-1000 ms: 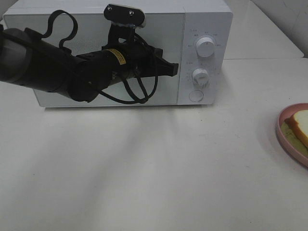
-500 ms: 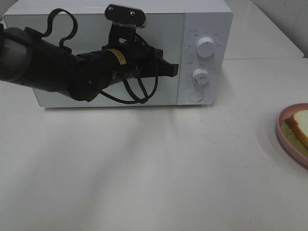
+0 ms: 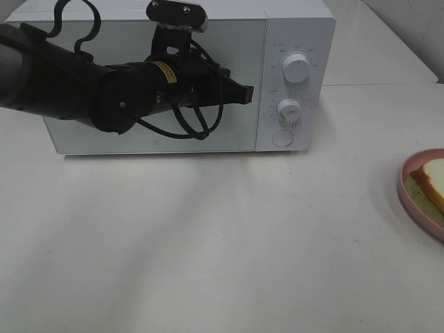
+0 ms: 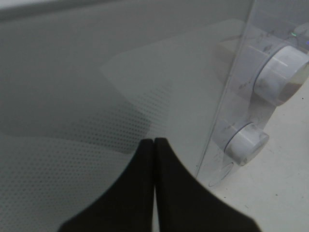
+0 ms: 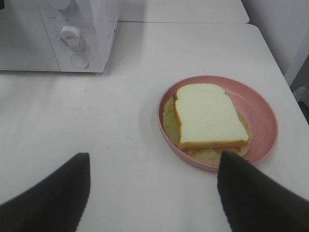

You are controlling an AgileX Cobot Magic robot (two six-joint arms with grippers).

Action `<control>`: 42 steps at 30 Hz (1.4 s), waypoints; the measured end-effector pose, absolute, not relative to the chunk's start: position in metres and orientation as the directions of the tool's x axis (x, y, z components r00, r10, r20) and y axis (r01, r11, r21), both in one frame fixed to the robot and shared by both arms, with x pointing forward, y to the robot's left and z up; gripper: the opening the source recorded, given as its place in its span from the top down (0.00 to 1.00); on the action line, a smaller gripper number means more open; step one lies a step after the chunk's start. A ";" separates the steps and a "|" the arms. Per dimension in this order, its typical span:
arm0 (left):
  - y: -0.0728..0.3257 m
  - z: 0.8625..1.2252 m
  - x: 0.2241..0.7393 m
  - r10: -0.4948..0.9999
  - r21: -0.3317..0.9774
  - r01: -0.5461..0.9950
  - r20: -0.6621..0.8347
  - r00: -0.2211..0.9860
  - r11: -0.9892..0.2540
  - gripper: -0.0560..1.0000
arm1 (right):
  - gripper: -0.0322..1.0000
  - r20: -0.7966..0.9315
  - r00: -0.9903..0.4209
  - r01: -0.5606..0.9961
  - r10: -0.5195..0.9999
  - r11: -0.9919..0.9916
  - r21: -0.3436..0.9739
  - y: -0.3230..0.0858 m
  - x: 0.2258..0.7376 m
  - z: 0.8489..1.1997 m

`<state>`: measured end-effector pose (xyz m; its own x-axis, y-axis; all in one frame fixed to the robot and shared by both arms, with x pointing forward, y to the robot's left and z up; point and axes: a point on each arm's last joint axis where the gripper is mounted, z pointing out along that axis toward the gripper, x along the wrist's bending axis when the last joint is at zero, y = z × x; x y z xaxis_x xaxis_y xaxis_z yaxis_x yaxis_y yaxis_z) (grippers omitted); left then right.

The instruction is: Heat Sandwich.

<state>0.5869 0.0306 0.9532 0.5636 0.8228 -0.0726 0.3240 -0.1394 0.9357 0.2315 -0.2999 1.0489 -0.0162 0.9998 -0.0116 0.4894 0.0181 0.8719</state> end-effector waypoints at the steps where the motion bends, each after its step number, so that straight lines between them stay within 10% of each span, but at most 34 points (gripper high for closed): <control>1: 0.031 0.955 0.587 0.823 0.933 0.332 -0.075 0.562 -0.141 0.95 | 0.28 -0.012 -0.016 0.489 1.000 0.018 0.872 -0.300 0.231 1.049; 20: 0.048 0.960 0.536 0.810 0.784 0.549 -0.105 0.577 -0.290 0.94 | 0.28 -0.012 -0.016 0.489 1.000 0.018 0.872 -0.300 0.231 1.049; 23: 0.054 0.960 0.526 0.807 0.694 0.625 -0.108 0.580 -0.357 0.74 | 0.28 -0.011 -0.017 0.489 1.000 0.018 0.872 -0.300 0.231 1.049; 25: 0.060 0.960 0.517 0.805 0.607 0.681 -0.110 0.582 -0.410 0.49 | 0.28 -0.011 -0.017 0.489 1.000 0.018 0.872 -0.300 0.231 1.049; 26: 0.061 0.960 0.514 0.805 0.584 0.693 -0.111 0.583 -0.422 0.21 | 0.28 -0.011 -0.017 0.489 1.000 0.018 0.872 -0.300 0.231 1.049; 30: 0.067 0.961 0.505 0.803 0.494 0.734 -0.113 0.585 -0.465 0.05 | 0.28 -0.011 -0.017 0.489 1.000 0.018 0.872 -0.300 0.231 1.049; 42: 0.088 0.973 0.482 0.799 0.269 0.790 -0.102 0.593 -0.551 0.03 | 0.28 -0.011 -0.017 0.489 1.000 0.018 0.872 -0.300 0.231 1.049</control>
<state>0.4825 0.0881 0.9725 0.5927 0.7990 -0.1018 0.7896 -0.5514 0.2695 0.2315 -0.2998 1.0489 -0.0167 0.9998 -0.0108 0.4894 0.0176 0.8719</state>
